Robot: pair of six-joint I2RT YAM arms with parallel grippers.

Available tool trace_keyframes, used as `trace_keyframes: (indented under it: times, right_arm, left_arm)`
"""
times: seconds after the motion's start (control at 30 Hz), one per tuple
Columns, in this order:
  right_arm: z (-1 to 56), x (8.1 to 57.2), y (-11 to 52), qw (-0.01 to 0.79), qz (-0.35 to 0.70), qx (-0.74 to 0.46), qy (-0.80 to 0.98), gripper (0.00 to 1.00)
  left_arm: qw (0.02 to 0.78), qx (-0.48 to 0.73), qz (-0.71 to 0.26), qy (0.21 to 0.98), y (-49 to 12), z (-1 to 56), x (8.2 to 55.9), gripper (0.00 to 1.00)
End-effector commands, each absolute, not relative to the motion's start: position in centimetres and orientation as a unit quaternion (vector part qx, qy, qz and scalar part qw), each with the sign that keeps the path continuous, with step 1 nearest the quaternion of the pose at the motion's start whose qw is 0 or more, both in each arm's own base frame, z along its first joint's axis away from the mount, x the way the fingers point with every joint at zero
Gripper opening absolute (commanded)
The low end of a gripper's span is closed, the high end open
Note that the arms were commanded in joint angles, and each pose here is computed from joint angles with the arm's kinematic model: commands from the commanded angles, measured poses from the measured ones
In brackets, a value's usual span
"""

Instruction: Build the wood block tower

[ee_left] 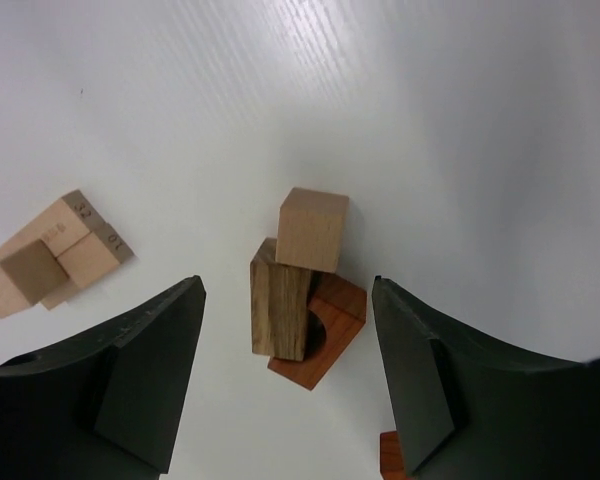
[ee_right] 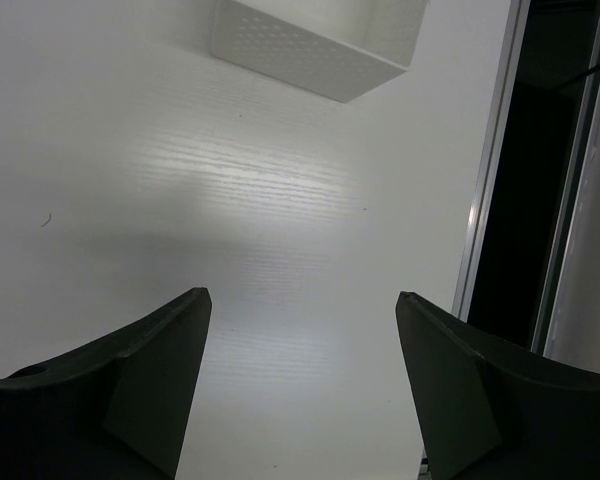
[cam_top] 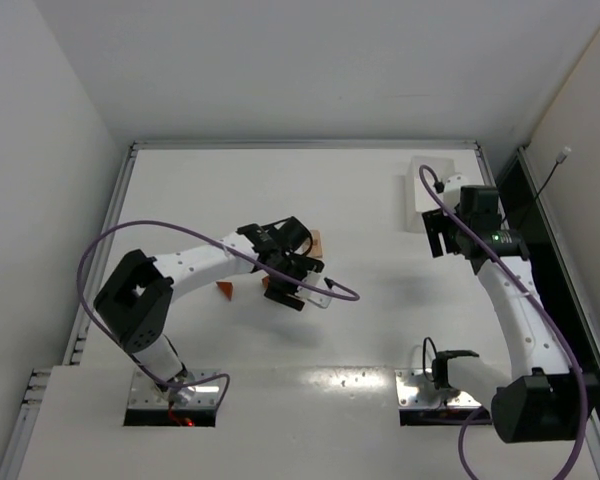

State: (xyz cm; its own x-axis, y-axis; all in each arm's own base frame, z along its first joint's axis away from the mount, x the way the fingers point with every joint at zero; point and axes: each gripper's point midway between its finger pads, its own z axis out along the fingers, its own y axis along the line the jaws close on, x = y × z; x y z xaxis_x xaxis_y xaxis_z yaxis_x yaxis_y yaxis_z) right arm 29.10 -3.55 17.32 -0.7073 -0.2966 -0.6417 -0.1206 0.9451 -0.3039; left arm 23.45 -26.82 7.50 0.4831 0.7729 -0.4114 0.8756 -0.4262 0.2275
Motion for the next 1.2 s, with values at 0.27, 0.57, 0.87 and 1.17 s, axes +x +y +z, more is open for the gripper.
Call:
trace_keyframes:
  times: [0.27, 0.57, 0.87, 1.17]
  right_arm:
    - [17.4, 29.6, -3.7, 0.371, -0.108, -0.108, 0.916, 0.73]
    - [17.1, 29.6, -3.5, 0.370, -0.091, -0.103, 0.919, 0.73]
    - [16.5, 29.1, -4.1, 0.365, -0.090, -0.088, 0.923, 0.73]
    - [15.7, 28.7, -4.4, 0.357, -0.080, -0.081, 0.927, 0.74]
  left_arm:
    - [0.210, 0.850, -0.168, 0.454, -30.2, 7.0, 21.7, 0.60]
    - [0.194, 0.850, -0.171, 0.458, -30.2, 5.6, 21.8, 0.59]
    - [0.176, 0.846, -0.177, 0.471, -31.1, 4.4, 22.5, 0.50]
    - [0.138, 0.842, -0.183, 0.488, -29.8, 3.7, 22.8, 0.50]
